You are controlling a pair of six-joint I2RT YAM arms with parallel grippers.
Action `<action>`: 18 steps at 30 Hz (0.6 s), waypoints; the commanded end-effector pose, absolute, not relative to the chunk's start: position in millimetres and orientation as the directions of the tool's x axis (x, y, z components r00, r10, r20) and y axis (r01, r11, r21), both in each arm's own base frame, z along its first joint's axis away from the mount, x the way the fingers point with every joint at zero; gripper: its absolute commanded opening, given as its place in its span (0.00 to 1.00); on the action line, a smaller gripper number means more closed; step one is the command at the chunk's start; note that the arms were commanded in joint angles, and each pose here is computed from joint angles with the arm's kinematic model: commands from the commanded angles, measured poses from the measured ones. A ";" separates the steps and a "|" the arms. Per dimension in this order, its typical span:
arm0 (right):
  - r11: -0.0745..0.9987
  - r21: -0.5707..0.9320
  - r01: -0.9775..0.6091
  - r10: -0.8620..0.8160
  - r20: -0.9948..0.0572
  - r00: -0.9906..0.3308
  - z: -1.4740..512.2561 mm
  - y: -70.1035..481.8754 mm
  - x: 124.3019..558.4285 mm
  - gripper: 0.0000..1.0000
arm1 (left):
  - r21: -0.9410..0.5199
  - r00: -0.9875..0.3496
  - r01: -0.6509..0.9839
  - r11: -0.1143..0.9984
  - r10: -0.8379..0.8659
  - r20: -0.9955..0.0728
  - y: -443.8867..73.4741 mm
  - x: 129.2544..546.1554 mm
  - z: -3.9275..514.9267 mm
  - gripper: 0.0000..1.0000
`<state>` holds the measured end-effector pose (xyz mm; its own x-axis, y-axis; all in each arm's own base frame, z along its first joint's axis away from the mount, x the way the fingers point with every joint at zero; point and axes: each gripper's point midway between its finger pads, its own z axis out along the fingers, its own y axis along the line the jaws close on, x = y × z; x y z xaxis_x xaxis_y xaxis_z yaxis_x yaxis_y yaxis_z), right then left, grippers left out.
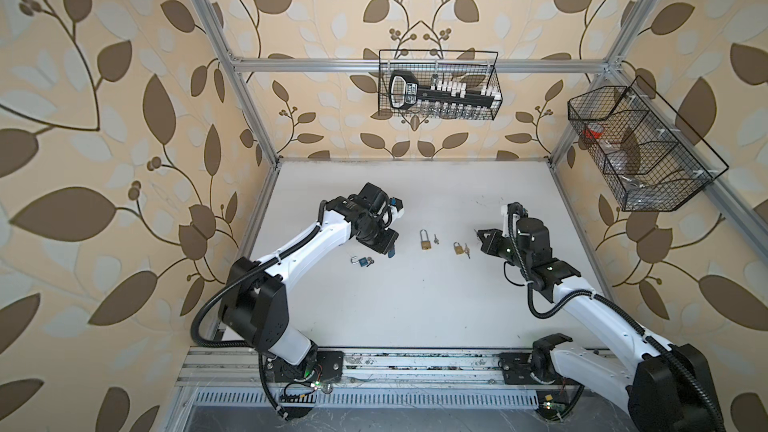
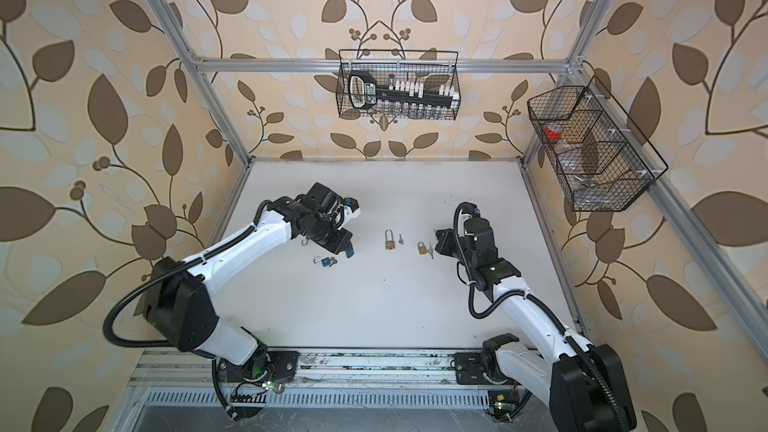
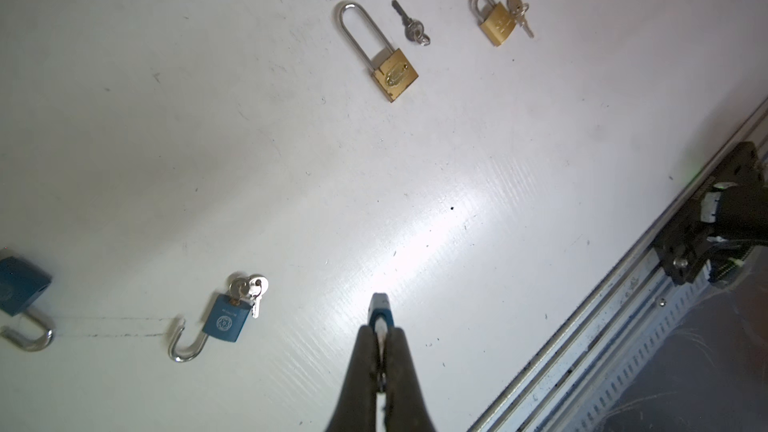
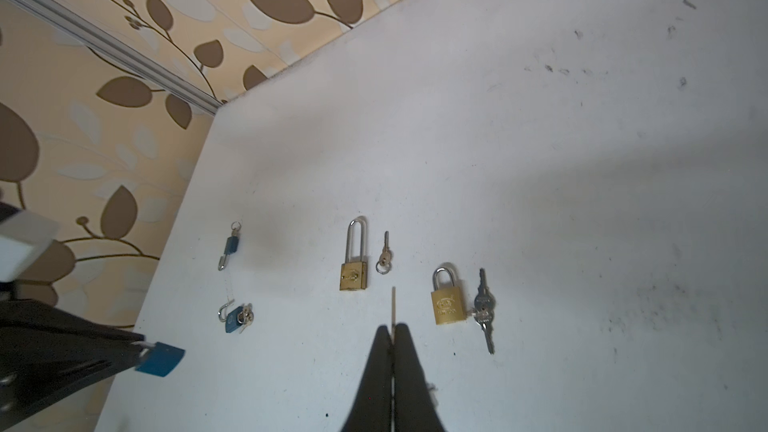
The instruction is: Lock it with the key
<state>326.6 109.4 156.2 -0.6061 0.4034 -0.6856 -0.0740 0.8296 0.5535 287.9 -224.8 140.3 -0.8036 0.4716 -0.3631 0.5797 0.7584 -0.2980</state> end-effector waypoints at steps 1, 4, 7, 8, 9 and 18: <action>0.729 0.666 -0.157 0.461 -0.648 -0.606 159.9 118.5 321.2 0.00 | -0.350 -0.756 0.653 0.671 0.551 -0.353 -235.7 286.4 148.2 0.00; 0.686 0.713 -0.142 0.511 -0.611 -0.605 152.9 106.1 321.9 0.00 | -0.355 -0.747 0.665 0.658 0.578 -0.327 -240.1 292.6 138.6 0.00; 0.654 0.743 -0.140 0.534 -0.585 -0.610 145.8 96.2 319.3 0.00 | -0.348 -0.732 0.681 0.644 0.601 -0.320 -242.5 297.6 131.2 0.00; 0.659 0.737 -0.151 0.521 -0.592 -0.615 144.4 96.3 317.9 0.00 | -0.345 -0.721 0.693 0.633 0.614 -0.321 -243.1 298.6 128.8 0.00; 0.667 0.728 -0.160 0.504 -0.598 -0.623 142.9 97.7 316.6 0.00 | -0.343 -0.711 0.703 0.623 0.626 -0.320 -243.0 299.5 125.0 0.00; 0.815 0.531 -0.234 0.314 -0.743 -0.591 158.5 121.8 304.8 0.00 | -0.441 -0.720 0.693 0.570 0.571 -0.394 -258.9 326.4 111.6 0.00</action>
